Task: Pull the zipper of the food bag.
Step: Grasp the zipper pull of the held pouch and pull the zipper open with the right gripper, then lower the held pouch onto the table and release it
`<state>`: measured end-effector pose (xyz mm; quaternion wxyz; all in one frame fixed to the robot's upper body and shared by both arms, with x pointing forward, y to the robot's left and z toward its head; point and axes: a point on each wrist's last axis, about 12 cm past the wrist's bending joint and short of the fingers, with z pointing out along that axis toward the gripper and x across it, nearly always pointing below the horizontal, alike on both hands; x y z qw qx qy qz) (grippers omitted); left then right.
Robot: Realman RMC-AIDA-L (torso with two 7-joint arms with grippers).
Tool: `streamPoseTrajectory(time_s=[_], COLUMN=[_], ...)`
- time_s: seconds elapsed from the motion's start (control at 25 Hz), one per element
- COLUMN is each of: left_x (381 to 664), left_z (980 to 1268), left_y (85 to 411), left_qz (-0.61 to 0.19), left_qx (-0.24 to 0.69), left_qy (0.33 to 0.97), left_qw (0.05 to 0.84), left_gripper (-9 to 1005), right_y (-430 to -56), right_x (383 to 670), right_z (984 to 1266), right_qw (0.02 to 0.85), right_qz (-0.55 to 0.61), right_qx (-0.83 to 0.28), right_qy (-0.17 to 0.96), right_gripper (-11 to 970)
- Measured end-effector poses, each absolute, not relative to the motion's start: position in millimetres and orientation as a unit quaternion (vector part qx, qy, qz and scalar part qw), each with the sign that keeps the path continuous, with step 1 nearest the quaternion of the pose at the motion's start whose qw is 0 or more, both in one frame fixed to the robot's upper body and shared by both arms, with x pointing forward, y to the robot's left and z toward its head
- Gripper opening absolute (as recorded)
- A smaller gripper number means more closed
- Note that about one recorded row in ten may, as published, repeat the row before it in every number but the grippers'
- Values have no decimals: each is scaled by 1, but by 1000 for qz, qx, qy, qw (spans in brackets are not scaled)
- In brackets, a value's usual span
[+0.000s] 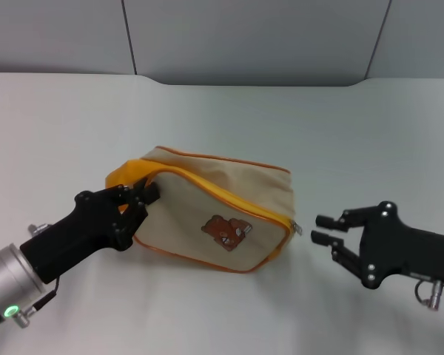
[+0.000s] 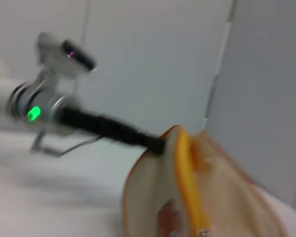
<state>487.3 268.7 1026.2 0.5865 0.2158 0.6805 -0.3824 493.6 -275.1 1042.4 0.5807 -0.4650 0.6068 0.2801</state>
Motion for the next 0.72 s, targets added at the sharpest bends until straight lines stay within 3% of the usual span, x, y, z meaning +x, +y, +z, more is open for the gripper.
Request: streamPoseTrajectory(time_s=[0.16, 0.36, 0.72], left_x=[477, 474, 465], left_z=[1020, 1015, 1014], left_y=[272, 272, 274], left_qz=[-380, -372, -354], left_qx=[179, 173, 198], left_qy=[688, 695, 686], left_qw=[592, 591, 605], left_gripper=[96, 90, 87], right_y=[-284, -297, -295], right_x=[488, 483, 489], right_z=[1046, 1054, 1059], right_qw=[608, 632, 616], right_qz=[296, 335, 366], right_qx=[-418, -354, -339], right_qy=[607, 603, 609], right_gripper=[154, 398, 581])
